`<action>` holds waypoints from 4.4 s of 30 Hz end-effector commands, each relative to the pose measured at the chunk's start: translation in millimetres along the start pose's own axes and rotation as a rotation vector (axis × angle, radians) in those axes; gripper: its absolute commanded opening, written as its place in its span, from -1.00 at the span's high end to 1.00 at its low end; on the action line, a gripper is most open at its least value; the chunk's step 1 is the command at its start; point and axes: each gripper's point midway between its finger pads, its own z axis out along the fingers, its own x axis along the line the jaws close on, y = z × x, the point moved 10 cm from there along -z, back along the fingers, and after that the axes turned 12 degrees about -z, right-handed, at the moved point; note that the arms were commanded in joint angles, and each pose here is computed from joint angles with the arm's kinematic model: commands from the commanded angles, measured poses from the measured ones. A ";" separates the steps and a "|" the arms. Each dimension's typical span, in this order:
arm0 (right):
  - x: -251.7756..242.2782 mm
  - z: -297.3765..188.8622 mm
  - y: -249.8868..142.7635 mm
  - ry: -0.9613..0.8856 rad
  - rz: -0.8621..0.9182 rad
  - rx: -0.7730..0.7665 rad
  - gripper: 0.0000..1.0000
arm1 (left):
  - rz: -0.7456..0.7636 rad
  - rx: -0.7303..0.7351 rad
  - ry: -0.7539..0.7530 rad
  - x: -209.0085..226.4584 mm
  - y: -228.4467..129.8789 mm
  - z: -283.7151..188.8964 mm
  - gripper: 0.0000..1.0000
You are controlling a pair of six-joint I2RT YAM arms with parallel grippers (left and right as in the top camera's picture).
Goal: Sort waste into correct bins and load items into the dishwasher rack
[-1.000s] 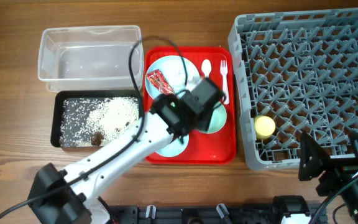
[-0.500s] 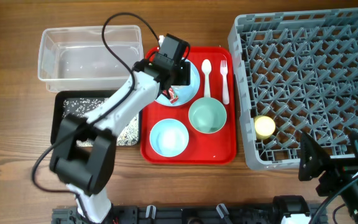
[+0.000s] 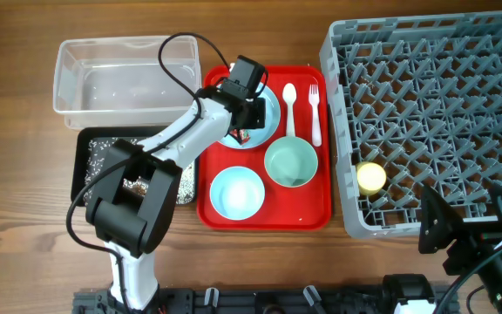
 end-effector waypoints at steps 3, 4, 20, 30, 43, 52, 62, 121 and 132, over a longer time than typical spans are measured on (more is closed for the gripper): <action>-0.8 0.0 -0.8 -0.013 -0.016 0.002 -0.99 | 0.005 -0.030 -0.034 -5.8 11.4 -32.6 0.92; -0.8 0.0 -0.8 -0.013 -0.016 0.002 -0.99 | -0.003 -0.060 -0.050 -6.8 19.6 -49.3 0.92; -0.8 0.0 -0.8 -0.013 -0.016 0.002 -0.99 | -0.246 -0.341 0.170 110.1 96.3 -123.0 -0.99; -0.8 0.0 -0.8 -0.013 -0.016 0.002 -0.99 | -0.220 -0.168 0.008 49.0 49.1 -151.2 -0.49; -0.8 0.0 -0.8 -0.013 -0.016 0.002 -0.98 | -0.381 -0.047 0.162 0.7 7.5 -43.3 -0.40; -0.8 0.0 -0.8 -0.013 -0.016 0.002 -0.99 | -0.474 -0.063 0.326 21.6 1.6 -6.4 -0.30; -0.8 0.0 -0.8 -0.013 -0.016 0.002 -0.99 | -0.458 -0.039 0.386 29.3 -6.4 22.2 -0.33; -0.8 0.0 -0.8 -0.013 -0.016 0.002 -1.00 | -0.097 -0.494 -0.044 61.7 -33.2 -351.6 -0.99; -0.8 0.0 -0.8 -0.013 -0.016 0.002 -0.99 | -0.087 -0.636 -0.094 73.2 -36.7 -370.1 -1.00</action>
